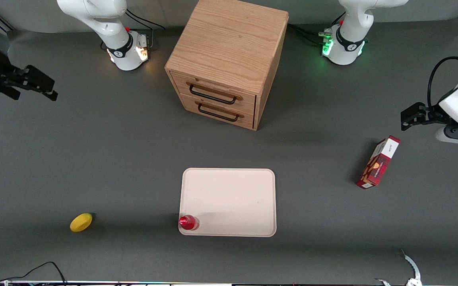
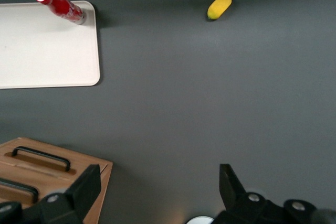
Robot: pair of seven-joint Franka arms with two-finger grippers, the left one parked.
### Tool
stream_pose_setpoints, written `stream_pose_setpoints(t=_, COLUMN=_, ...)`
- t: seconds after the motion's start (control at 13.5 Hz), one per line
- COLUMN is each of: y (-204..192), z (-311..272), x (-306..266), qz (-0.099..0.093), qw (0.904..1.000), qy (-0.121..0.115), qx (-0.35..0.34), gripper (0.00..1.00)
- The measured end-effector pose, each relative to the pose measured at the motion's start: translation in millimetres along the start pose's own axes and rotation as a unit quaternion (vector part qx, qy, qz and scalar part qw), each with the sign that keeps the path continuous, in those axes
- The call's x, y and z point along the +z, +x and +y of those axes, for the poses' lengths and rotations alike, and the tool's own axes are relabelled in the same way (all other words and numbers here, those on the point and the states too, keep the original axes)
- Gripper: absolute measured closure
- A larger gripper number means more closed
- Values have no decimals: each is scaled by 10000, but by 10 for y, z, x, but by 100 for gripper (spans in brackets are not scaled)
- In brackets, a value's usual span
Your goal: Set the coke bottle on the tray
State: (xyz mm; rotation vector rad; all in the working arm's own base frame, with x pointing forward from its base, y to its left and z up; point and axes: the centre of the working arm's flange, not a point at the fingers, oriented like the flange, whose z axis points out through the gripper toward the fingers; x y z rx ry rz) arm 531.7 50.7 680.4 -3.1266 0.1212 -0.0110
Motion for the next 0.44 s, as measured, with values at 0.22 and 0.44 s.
stream_pose_setpoints(t=0.22, y=-237, z=305, x=656, qz=83, qw=9999, qy=17, qx=127, gripper=0)
stream_pose_setpoints(t=0.44, y=-434, z=237, x=873, qz=86, qw=9999, qy=-23, qx=65, gripper=0)
